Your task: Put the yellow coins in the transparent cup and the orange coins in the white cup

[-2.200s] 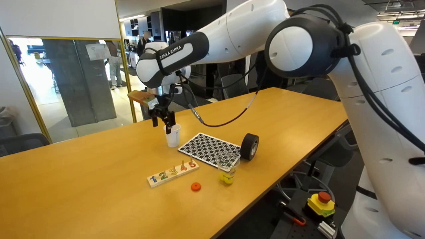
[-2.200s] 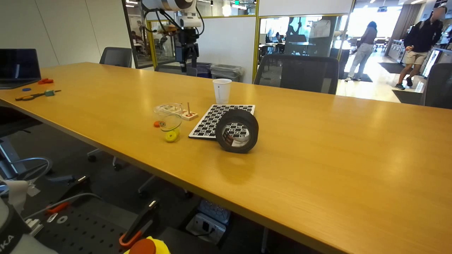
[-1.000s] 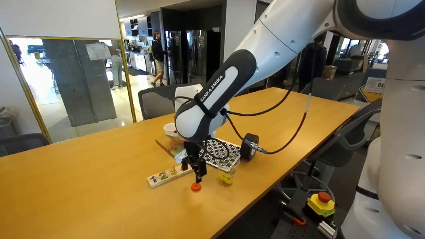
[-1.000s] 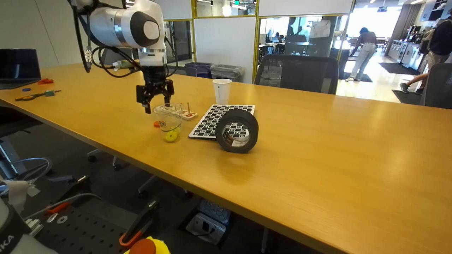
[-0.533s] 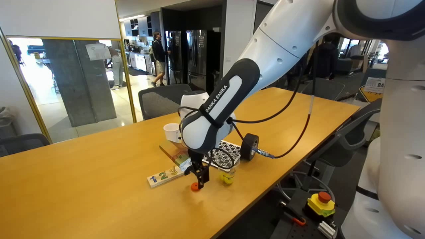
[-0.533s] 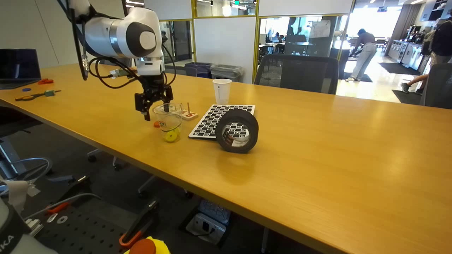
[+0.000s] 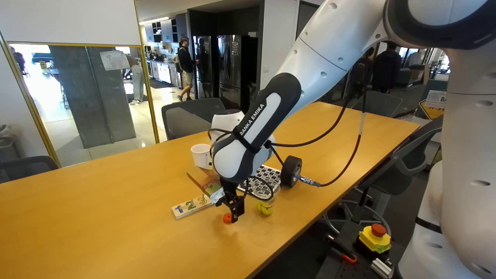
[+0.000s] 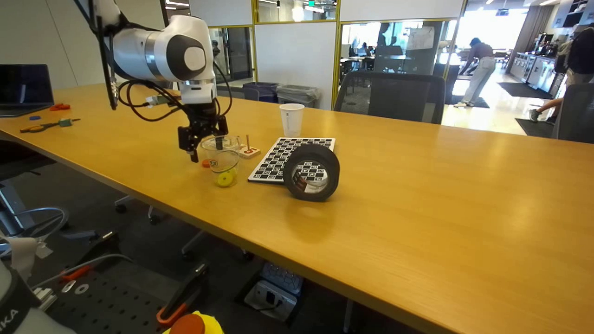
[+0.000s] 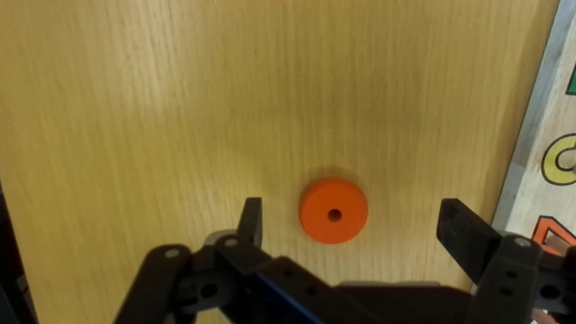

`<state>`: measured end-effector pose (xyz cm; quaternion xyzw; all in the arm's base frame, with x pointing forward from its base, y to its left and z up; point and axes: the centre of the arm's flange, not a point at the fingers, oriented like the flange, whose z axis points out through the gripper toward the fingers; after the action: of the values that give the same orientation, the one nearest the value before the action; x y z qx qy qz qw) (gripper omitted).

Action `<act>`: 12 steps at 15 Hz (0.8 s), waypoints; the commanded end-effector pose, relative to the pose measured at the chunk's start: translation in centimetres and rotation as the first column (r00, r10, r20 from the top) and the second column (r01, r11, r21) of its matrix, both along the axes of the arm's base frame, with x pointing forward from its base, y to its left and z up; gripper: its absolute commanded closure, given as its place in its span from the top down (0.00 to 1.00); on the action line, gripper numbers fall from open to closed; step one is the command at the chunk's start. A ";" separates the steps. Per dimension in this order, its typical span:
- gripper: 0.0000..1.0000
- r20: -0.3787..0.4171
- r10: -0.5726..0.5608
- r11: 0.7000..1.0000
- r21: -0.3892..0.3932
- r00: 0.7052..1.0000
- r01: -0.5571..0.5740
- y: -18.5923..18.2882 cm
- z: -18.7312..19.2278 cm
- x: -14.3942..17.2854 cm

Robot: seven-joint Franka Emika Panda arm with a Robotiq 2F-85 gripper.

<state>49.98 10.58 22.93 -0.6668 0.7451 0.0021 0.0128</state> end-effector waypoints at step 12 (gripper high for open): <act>0.74 0.004 -0.011 1.000 0.008 1.000 0.011 -1.1 -1.2 0.0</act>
<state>49.96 9.80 21.47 -0.6635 0.7481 0.0059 0.0061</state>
